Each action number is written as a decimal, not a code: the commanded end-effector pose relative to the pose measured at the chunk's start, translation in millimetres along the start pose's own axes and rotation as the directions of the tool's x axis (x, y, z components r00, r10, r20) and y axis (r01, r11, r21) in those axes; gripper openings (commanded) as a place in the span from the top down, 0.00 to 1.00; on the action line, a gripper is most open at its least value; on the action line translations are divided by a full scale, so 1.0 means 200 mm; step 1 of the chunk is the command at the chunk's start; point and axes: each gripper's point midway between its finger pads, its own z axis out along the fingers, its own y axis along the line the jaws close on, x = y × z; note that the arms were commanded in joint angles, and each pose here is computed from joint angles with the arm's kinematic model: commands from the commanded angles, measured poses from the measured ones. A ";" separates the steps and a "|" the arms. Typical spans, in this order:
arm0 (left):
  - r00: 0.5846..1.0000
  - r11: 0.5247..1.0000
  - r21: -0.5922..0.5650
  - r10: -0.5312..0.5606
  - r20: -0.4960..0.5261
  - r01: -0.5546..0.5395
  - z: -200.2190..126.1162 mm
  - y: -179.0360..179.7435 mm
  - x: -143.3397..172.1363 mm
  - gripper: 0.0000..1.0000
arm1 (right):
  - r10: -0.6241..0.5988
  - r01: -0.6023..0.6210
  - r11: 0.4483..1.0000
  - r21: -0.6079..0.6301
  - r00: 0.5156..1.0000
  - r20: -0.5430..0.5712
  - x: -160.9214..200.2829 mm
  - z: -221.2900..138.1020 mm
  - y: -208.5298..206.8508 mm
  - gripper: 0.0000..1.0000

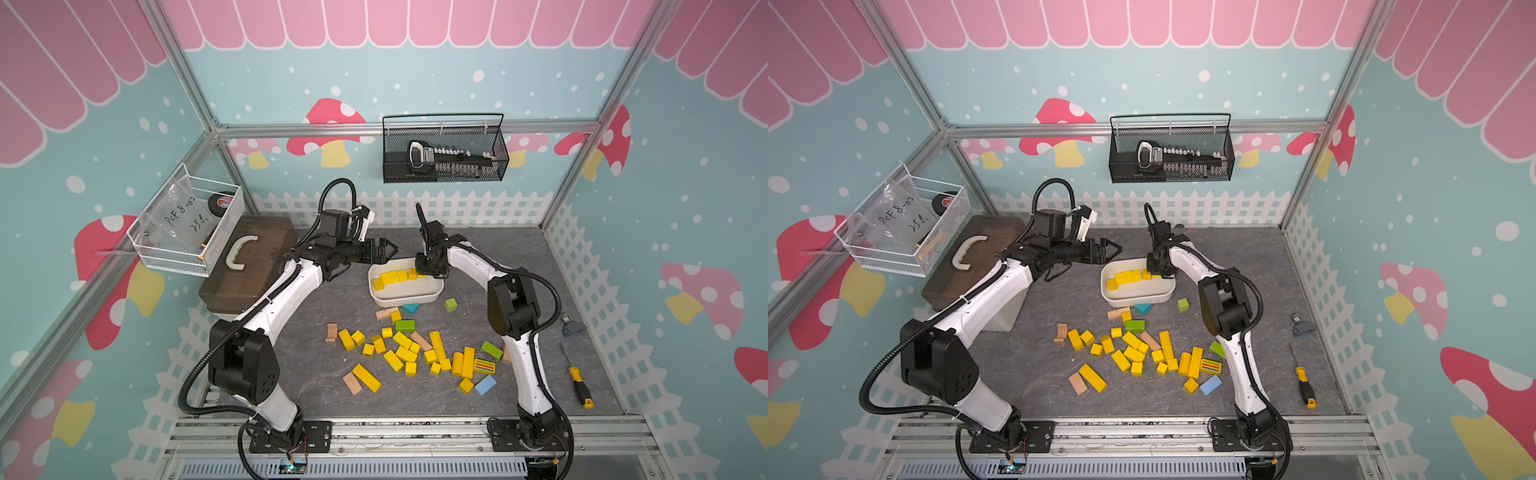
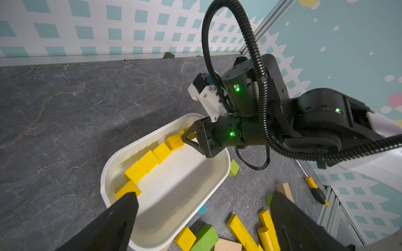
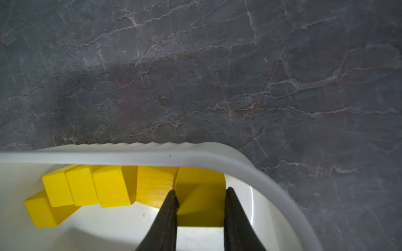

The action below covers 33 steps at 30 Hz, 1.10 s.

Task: Pick out the yellow building blocks
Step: Place the building block in the storage box.

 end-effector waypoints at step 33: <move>1.000 1.000 0.005 0.016 0.014 -0.016 -0.02 -0.01 -0.04 0.00 | -0.047 0.047 0.997 -0.062 0.999 -0.008 -0.04 0.00 0.13 0.59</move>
